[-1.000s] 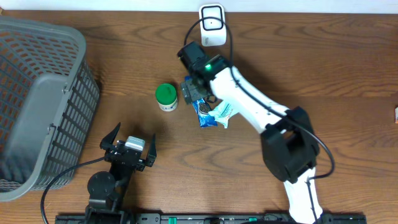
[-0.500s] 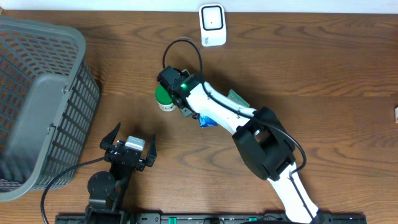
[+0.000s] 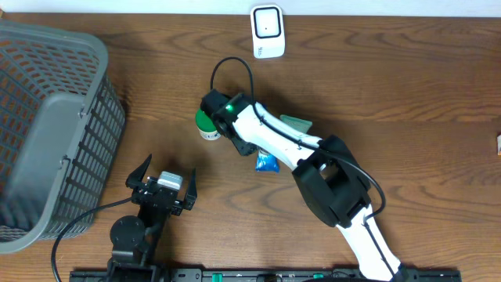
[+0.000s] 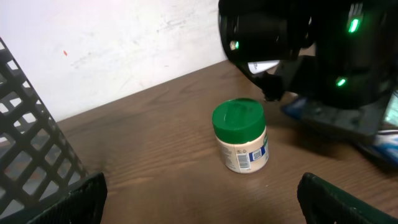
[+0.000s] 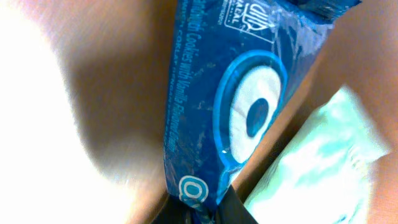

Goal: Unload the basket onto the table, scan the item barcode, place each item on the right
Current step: 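Grasp the blue Oreo pack with the right gripper, then lift the Oreo pack and carry it toward the scanner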

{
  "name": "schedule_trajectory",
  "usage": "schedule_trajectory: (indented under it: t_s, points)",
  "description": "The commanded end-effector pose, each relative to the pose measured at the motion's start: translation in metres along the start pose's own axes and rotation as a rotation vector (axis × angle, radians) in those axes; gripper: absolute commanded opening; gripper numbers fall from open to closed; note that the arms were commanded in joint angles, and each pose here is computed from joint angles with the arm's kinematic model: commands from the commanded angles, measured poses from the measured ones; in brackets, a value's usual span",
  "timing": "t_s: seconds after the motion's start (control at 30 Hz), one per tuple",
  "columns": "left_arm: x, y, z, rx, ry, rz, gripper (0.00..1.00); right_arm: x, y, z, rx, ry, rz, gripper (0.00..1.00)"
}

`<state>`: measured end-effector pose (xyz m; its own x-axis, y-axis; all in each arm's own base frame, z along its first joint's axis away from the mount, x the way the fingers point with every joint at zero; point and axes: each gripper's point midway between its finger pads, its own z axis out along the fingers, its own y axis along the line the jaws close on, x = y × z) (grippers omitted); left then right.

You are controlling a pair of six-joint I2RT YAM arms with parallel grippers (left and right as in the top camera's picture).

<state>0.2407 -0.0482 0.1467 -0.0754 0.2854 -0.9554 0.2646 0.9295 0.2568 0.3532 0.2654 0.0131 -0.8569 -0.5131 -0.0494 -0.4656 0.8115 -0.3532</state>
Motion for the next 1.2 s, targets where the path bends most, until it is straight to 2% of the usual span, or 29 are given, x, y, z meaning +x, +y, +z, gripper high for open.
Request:
schedule_trajectory:
  t_s: [0.0,0.17,0.37,0.7,0.9,1.17]
  points:
    - [0.016,-0.006,0.002,0.019,0.035,0.011,0.98,0.003,0.024,-0.058,-0.367,0.013,-0.06,0.01]
    - [0.016,-0.006,0.002,0.019,0.035,0.011,0.98,0.03,0.025,-0.125,-0.823,0.057,-0.136,0.01]
    - [0.016,-0.006,0.002,0.019,0.035,0.011,0.98,0.04,0.001,-0.164,-1.28,0.046,-0.101,0.01]
    - [0.016,-0.006,0.002,0.019,0.035,0.011,0.98,0.033,-0.025,-0.17,-1.591,-0.098,-0.005,0.01]
    - [0.016,-0.006,0.002,0.019,0.035,0.011,0.98,0.03,-0.025,-0.193,-1.8,-0.167,0.075,0.01]
    - [0.016,-0.006,0.002,0.019,0.035,0.011,0.98,0.03,-0.024,-0.206,-1.888,-0.152,0.144,0.01]
